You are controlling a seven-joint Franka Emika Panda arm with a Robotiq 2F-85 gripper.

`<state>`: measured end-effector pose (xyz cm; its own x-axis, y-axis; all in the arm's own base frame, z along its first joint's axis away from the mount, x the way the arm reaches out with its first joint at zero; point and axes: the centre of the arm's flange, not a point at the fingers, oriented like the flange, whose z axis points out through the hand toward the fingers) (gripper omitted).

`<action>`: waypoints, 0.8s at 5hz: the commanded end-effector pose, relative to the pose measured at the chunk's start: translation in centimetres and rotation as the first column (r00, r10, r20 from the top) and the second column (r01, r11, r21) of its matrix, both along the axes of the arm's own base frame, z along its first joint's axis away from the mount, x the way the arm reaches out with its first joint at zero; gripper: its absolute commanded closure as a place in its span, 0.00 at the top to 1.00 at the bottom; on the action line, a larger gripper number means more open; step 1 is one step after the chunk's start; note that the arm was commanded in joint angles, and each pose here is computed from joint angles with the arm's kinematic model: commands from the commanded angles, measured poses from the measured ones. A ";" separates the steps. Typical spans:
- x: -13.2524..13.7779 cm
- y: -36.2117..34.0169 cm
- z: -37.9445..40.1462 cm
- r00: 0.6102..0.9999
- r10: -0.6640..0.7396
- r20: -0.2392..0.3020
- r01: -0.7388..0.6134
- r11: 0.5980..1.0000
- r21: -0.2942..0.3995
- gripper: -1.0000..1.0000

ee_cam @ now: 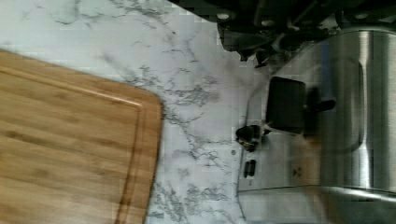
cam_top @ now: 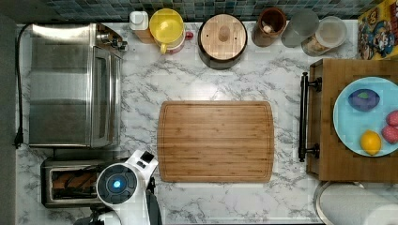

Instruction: Turn on the toaster.

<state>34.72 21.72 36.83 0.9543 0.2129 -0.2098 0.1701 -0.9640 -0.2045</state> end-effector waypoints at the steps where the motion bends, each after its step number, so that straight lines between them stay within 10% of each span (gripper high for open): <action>1: 0.6 0.9 0.8 0.985 -0.152 0.084 0.146 0.986 0.077 0.00; 4: 1.7 2.3 -1.7 0.992 -0.121 0.032 0.121 0.993 -0.005 0.00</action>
<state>35.59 22.77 35.41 0.9818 0.1081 -0.1561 0.0728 -0.9736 -0.2162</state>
